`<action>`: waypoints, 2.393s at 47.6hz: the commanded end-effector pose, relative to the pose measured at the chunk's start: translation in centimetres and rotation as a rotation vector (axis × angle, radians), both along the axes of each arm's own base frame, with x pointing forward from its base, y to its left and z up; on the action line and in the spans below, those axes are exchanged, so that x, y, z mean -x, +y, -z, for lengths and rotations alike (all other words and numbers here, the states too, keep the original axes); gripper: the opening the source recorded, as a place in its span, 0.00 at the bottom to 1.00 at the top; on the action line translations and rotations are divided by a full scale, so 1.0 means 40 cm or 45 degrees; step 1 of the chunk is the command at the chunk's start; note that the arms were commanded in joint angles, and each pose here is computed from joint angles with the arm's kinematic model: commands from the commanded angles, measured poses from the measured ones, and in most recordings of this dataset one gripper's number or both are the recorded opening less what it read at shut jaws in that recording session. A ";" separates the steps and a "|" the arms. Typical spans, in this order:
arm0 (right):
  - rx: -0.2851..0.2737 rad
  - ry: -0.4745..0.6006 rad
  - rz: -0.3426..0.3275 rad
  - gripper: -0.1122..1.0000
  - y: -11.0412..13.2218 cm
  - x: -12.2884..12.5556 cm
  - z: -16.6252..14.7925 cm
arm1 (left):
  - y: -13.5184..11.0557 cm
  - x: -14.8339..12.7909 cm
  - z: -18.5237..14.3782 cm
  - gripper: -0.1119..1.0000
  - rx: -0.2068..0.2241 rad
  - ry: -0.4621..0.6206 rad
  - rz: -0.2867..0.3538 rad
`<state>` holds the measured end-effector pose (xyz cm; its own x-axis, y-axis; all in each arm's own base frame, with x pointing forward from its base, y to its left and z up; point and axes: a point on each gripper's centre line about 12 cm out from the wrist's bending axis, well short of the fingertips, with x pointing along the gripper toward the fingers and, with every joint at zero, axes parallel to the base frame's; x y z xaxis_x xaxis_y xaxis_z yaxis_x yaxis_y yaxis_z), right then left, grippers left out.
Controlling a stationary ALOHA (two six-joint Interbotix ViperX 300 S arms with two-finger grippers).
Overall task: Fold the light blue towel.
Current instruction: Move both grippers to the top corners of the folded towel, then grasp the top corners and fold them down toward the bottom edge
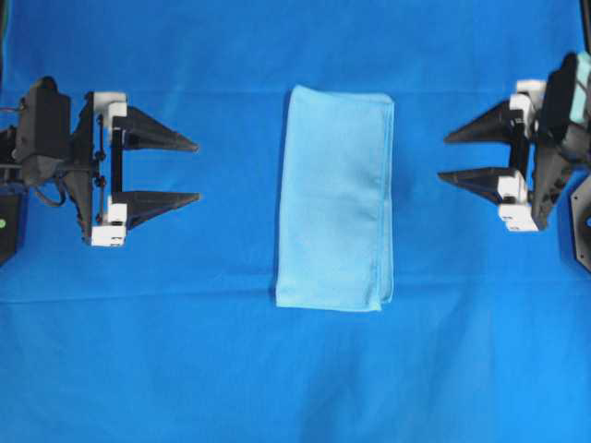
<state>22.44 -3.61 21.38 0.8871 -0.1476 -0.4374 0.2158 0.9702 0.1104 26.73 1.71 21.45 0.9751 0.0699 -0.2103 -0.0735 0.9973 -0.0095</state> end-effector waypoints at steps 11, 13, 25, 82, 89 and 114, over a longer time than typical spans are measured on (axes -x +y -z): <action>-0.003 -0.042 0.004 0.66 -0.006 -0.006 -0.016 | 0.005 -0.016 -0.009 0.75 0.002 -0.014 -0.007; -0.002 -0.040 0.009 0.66 -0.008 -0.007 -0.017 | 0.005 -0.020 -0.009 0.75 0.002 -0.014 -0.007; 0.004 0.037 0.216 0.66 -0.115 -0.014 0.007 | 0.056 -0.112 -0.012 0.73 -0.001 0.010 -0.079; -0.061 0.566 0.331 0.65 -0.341 -0.211 0.296 | 0.393 -0.323 0.341 0.68 0.111 0.399 -0.450; -0.061 0.570 0.329 0.55 -0.340 -0.209 0.298 | 0.388 -0.322 0.348 0.41 0.113 0.413 -0.444; -0.063 0.572 0.332 0.14 -0.332 -0.201 0.293 | 0.354 -0.338 0.328 0.12 0.080 0.406 -0.392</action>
<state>30.46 -16.72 8.73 0.5339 -0.2940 -0.7928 0.4793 0.8777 -0.0027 39.62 15.93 6.52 0.7711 0.3198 -0.5506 -0.3833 0.9236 -0.0003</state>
